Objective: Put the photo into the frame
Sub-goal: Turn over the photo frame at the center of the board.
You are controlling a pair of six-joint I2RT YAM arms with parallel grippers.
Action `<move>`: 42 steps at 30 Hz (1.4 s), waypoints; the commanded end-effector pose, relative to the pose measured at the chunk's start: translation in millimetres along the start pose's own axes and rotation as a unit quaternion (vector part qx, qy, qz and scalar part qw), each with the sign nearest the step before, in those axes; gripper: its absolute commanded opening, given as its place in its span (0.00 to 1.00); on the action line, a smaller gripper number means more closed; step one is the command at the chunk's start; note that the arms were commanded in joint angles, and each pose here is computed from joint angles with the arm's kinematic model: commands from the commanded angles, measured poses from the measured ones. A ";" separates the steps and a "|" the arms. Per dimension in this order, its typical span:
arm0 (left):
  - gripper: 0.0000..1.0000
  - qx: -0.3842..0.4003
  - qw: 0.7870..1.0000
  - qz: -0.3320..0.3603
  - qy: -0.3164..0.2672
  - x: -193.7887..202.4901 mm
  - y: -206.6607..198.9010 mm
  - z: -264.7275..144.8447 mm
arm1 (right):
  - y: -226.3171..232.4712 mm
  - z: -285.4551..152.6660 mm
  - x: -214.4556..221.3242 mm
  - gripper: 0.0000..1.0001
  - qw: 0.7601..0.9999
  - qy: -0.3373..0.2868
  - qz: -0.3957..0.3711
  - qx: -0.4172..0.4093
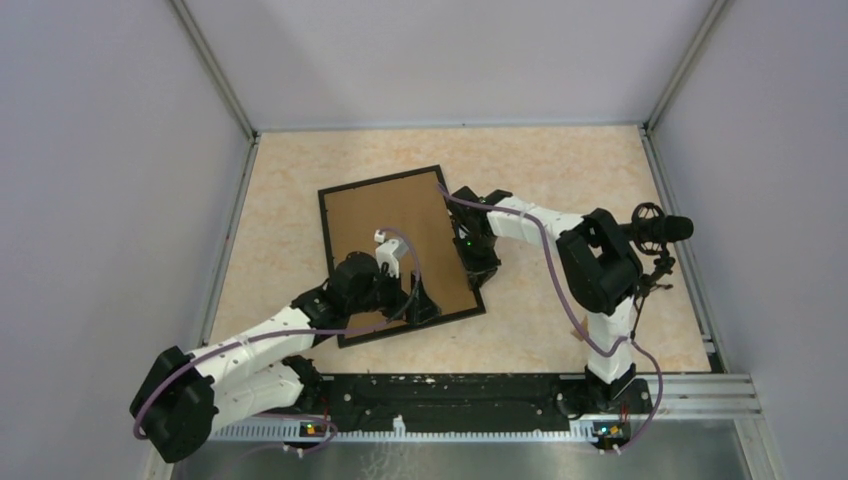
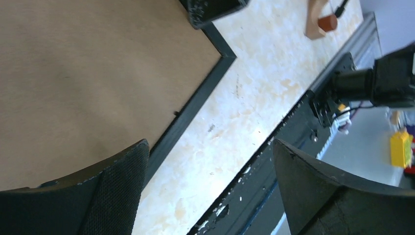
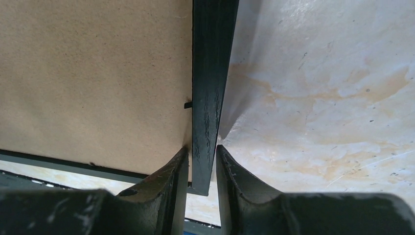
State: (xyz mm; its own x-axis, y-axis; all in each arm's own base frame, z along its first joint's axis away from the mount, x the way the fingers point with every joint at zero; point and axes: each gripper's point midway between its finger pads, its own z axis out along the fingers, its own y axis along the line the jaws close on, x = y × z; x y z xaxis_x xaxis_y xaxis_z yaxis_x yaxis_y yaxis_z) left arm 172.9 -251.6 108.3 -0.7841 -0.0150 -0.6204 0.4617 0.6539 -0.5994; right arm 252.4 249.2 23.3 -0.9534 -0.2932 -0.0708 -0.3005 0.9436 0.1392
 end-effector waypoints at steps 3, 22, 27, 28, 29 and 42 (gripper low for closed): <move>0.99 0.117 0.992 0.047 0.021 8.4 -34.7 6.0 | -24.0 38.8 -7.8 0.30 0.999 0.015 -0.013 0.049; 0.99 -0.026 0.919 0.384 -0.079 26.7 -58.9 45.0 | -31.2 -11.3 -10.8 0.00 0.996 -0.041 0.015 0.074; 0.99 -0.033 0.838 0.539 -0.077 37.3 -74.2 52.3 | -23.7 -21.1 -7.2 0.00 0.997 -0.037 0.029 0.054; 0.99 -0.054 0.826 0.555 -0.078 34.7 -70.6 54.5 | -22.3 -22.8 -6.7 0.00 0.998 -0.037 0.032 0.050; 0.99 -0.066 0.812 0.574 -0.078 34.0 -68.0 56.7 | -20.8 -24.9 -7.0 0.00 0.998 -0.037 0.034 0.047; 0.96 -0.185 0.722 0.664 -0.058 35.1 -36.2 88.9 | -11.9 -46.6 -0.3 0.00 0.998 -0.031 0.048 0.027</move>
State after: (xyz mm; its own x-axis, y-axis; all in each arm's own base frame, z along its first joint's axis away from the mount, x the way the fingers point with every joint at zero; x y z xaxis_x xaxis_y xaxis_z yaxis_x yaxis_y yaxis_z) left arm 153.5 -334.3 47.8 0.2753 0.7541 -0.5963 0.6978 0.2699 0.6635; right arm 256.4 234.9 30.6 -0.9686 -0.2355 -0.0798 -0.2417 0.9670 0.0808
